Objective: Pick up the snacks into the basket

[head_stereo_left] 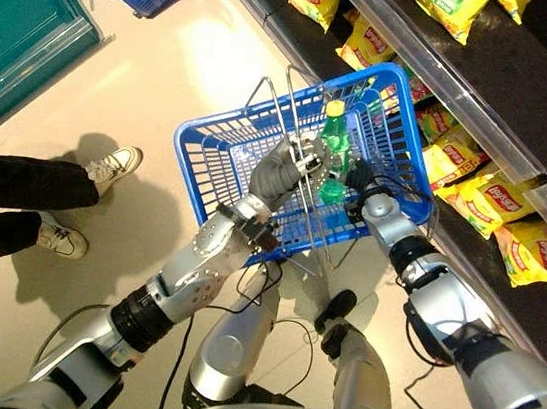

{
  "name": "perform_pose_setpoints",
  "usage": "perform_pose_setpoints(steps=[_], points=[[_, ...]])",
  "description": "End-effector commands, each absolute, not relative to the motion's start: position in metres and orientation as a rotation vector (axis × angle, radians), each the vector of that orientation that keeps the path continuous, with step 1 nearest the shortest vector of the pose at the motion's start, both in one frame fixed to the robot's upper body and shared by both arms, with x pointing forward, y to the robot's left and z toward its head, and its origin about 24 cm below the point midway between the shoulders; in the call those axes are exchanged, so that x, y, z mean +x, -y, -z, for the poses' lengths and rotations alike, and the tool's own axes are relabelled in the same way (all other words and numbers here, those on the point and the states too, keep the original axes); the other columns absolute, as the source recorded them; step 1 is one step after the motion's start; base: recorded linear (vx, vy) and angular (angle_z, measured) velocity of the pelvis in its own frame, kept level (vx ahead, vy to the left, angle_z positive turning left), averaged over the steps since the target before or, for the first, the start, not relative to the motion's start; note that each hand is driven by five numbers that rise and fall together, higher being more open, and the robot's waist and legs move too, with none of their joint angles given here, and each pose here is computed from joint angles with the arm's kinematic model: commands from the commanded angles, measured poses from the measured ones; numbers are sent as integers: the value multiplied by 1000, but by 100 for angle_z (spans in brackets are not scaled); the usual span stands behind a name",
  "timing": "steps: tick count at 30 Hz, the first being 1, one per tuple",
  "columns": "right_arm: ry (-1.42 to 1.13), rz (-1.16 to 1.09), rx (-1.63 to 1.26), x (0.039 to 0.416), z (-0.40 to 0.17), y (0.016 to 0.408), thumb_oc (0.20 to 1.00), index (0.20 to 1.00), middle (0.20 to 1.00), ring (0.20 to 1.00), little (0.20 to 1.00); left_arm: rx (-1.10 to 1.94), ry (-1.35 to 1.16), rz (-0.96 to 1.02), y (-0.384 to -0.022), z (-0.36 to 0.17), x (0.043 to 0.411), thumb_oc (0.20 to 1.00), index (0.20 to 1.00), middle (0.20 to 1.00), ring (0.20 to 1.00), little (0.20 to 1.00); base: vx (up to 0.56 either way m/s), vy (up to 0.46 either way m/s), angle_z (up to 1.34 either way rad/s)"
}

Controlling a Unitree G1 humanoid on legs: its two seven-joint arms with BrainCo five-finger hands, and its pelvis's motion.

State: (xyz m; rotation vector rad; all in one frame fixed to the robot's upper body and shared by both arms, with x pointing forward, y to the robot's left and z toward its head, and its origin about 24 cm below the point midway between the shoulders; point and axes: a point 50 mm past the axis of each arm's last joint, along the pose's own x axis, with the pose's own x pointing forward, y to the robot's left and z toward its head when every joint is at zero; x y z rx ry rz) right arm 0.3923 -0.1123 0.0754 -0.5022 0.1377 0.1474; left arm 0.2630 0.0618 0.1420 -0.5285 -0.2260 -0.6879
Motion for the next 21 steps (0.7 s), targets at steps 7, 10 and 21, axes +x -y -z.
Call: perform_pose_setpoints(steps=[7,10,21], points=[[182,-329,-419,377,-116,65,1000,1000,1000,1000,1000,-652,676,726,-84,-218,233,200,200,200,200,200,85,75,-9],[241,-353,-470,363,-114,75,1000,1000,1000,1000,1000,-642,684,652,-97,-214,237,200,200,200,200,200,79,128,-5],[485,-261,-562,304,-136,146,1000,1000,1000,1000,1000,-583,664,480,-125,-193,251,200,200,200,200,200,154,-36,15]])
